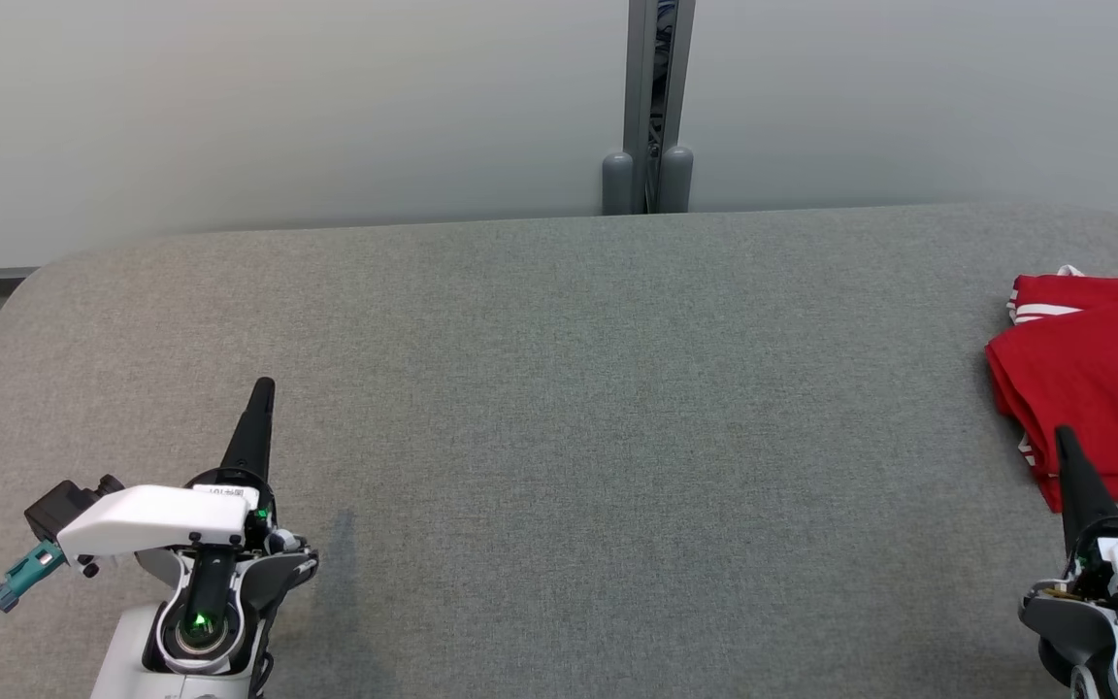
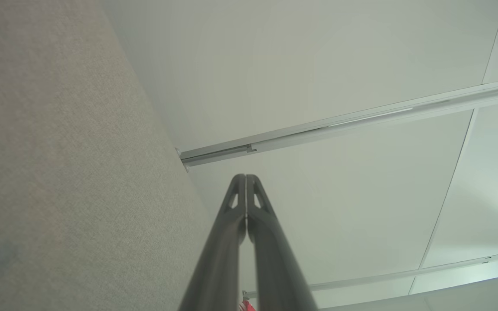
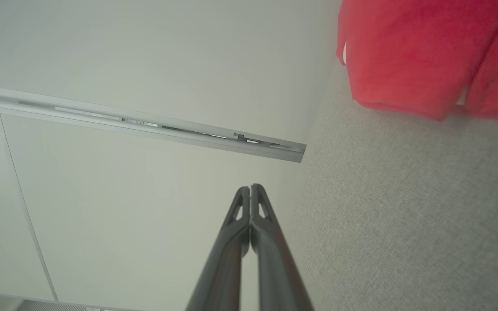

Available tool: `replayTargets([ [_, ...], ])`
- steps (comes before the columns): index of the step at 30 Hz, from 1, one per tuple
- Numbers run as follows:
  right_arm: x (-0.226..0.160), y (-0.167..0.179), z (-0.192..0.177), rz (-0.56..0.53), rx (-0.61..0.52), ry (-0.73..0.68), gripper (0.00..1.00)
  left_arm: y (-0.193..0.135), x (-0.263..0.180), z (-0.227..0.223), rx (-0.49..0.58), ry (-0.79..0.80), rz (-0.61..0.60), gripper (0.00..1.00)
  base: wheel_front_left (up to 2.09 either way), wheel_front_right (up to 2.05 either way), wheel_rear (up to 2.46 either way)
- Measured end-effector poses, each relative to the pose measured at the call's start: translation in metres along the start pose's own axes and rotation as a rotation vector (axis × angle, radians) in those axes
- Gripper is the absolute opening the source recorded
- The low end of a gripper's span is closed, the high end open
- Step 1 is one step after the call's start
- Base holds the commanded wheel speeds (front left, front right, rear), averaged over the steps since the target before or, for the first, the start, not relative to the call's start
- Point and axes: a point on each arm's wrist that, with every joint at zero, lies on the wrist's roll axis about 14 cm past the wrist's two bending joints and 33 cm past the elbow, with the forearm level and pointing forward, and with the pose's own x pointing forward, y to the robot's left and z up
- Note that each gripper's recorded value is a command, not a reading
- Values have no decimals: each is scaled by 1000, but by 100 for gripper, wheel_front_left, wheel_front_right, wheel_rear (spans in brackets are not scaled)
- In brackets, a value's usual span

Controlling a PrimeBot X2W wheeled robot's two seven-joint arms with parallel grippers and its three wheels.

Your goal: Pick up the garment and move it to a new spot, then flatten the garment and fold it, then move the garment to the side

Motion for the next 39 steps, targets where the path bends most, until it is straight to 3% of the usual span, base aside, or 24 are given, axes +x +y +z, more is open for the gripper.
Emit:
replayTargets([
  [25,3,6,7,23,188,-3,0,-12,8,4,-164,9,-39,0,0,0,0],
  [39,3,6,7,23,191,-4,0,-14,9,4,-167,8,-45,0,0,0,0],
])
